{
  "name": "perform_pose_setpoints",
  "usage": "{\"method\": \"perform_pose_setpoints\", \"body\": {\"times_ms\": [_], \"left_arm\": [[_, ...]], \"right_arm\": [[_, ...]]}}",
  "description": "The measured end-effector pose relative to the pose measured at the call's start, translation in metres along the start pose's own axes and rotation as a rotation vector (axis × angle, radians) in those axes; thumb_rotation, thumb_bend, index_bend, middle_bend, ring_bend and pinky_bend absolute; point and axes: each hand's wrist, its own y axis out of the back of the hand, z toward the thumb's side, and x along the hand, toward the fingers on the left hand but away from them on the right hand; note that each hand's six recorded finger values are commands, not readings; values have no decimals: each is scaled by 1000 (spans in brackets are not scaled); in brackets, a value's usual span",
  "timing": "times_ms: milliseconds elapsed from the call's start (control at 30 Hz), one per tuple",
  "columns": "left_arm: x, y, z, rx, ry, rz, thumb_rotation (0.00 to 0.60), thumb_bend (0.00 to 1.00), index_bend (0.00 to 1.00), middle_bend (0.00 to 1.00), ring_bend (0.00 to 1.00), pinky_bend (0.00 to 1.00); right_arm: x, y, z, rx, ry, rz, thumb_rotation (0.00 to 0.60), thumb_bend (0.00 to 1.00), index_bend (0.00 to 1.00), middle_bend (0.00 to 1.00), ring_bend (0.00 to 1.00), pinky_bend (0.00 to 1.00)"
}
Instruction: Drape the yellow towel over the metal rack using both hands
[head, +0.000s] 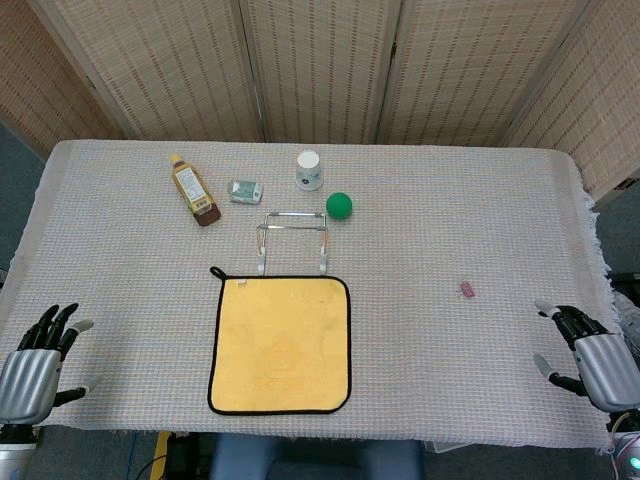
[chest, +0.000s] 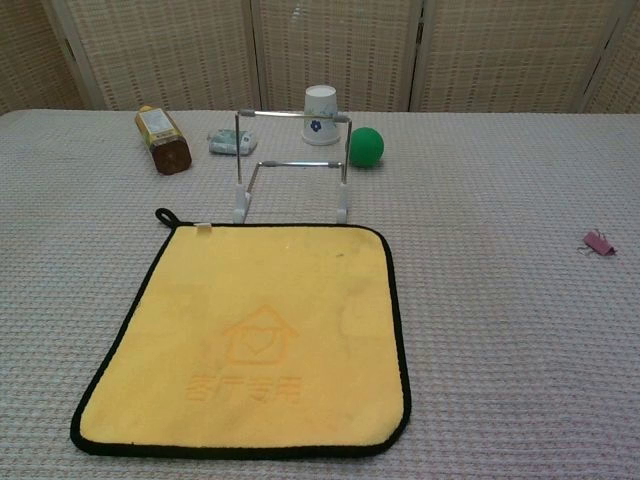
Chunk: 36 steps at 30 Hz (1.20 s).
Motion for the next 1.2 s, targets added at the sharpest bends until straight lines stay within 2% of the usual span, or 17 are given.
{"method": "perform_pose_setpoints", "body": {"times_ms": [367,533,633,733,933,1033,1100,1200], "left_arm": [[3,-1,3,-15,-31,9,600,71,280,123,29,220],[4,-5,6,-11,-53,-9,600,76,289,157,87,288],[4,-9,9,-14,-75,-32,600,120,305,238,186,354],[3,-13,13,-15,-105,-60,600,130,317,286,234,394],[2,-28,31,6,-218,-136,600,130,344,396,335,526],[4,-36,42,21,-278,-167,600,130,363,485,420,677],[6,-42,48,27,-314,-186,600,130,383,586,507,791],[8,-49,58,46,-376,-194,600,130,410,727,614,883]], "right_arm": [[-1,2,2,2,1,-20,600,316,144,277,231,350],[-3,4,3,3,5,-33,600,316,144,277,231,350],[-3,4,4,5,7,-38,600,317,144,277,231,350],[-4,4,4,6,8,-35,600,317,144,278,231,350],[-7,2,8,7,24,-25,600,318,144,279,231,350],[-9,2,10,2,31,-24,600,319,144,288,231,350],[-9,1,11,2,35,-21,600,319,144,292,231,350],[-10,0,13,6,41,-14,600,319,144,296,231,350]]}}
